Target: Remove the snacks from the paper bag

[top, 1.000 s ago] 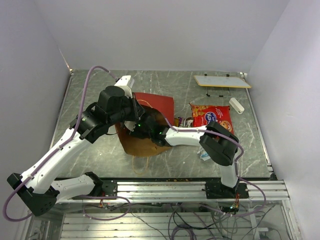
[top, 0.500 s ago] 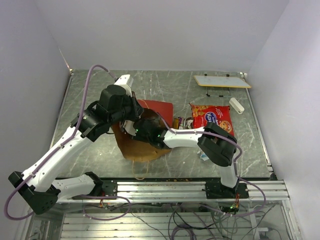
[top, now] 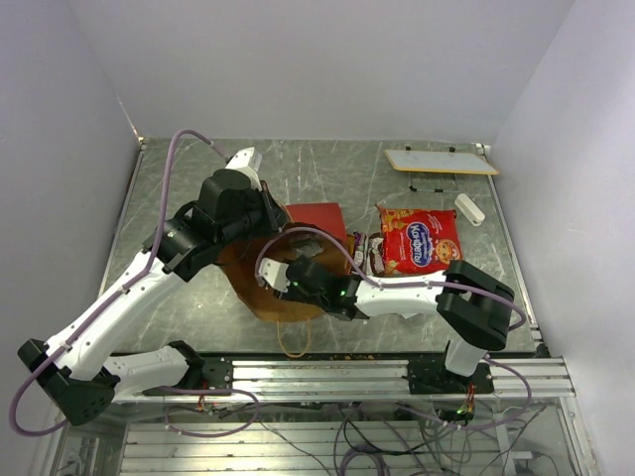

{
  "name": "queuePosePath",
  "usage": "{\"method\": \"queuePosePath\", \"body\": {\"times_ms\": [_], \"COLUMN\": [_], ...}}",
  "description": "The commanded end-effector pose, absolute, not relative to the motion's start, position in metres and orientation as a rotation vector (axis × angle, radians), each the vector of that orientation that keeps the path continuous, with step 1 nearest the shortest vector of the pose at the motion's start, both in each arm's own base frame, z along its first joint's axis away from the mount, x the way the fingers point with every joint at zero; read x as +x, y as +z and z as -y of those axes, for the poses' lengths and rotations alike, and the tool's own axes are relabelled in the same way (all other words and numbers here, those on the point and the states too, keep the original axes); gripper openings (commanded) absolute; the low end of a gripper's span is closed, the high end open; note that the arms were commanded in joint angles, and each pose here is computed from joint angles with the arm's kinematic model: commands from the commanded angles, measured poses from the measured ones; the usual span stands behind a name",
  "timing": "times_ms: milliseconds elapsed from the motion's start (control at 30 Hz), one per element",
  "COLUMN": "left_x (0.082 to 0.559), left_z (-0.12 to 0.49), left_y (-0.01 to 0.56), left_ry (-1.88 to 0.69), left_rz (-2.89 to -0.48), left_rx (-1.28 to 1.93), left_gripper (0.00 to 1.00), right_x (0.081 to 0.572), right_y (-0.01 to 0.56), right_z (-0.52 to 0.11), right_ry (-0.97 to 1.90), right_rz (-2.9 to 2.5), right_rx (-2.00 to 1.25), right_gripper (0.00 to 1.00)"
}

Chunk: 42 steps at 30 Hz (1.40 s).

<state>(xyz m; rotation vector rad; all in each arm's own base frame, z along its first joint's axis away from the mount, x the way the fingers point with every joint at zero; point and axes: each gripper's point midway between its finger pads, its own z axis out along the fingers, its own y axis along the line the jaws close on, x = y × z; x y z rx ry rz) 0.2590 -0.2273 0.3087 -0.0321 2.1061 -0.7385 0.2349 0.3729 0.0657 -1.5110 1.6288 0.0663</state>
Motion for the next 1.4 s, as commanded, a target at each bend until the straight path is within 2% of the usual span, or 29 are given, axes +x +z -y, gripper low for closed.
{"method": "queuePosePath", "body": {"times_ms": [0, 133, 433, 533, 633, 767, 1033, 1200, 1367], "left_x": [0.255, 0.251, 0.247, 0.249, 0.254, 0.262, 0.261, 0.259, 0.258], "left_z": [0.241, 0.250, 0.262, 0.260, 0.251, 0.232, 0.226, 0.236, 0.245], "left_y": [0.323, 0.326, 0.323, 0.321, 0.320, 0.330, 0.341, 0.341, 0.342], "left_ry": [-0.861, -0.920, -0.952, -0.925, -0.852, -0.742, -0.756, -0.810, -0.853], "left_rz": [-2.058, -2.049, -2.083, -2.095, -2.111, -2.073, -2.018, -2.018, -2.021], "left_rx": [-0.011, 0.034, 0.125, 0.133, 0.113, 0.049, 0.027, 0.044, 0.074], "left_gripper": [0.07, 0.07, 0.07, 0.07, 0.07, 0.07, 0.07, 0.07, 0.07], "right_x": [0.241, 0.250, 0.279, 0.281, 0.277, 0.264, 0.247, 0.278, 0.287], "right_y": [0.073, 0.067, 0.074, 0.073, 0.070, 0.071, 0.094, 0.097, 0.093], "right_z": [-0.370, -0.365, -0.361, -0.360, -0.358, -0.354, -0.359, -0.360, -0.373], "right_ry": [0.149, 0.156, 0.098, 0.087, 0.065, 0.046, -0.039, -0.120, -0.021], "right_rz": [-1.792, -1.838, -1.834, -1.822, -1.787, -1.671, -1.255, -1.366, -1.487], "right_rx": [-1.173, -0.982, -0.795, -0.817, -0.934, -1.137, -1.553, -1.363, -1.152], "right_gripper": [0.44, 0.49, 0.50, 0.45, 0.29, 0.26, 0.27, 0.27, 0.38]}}
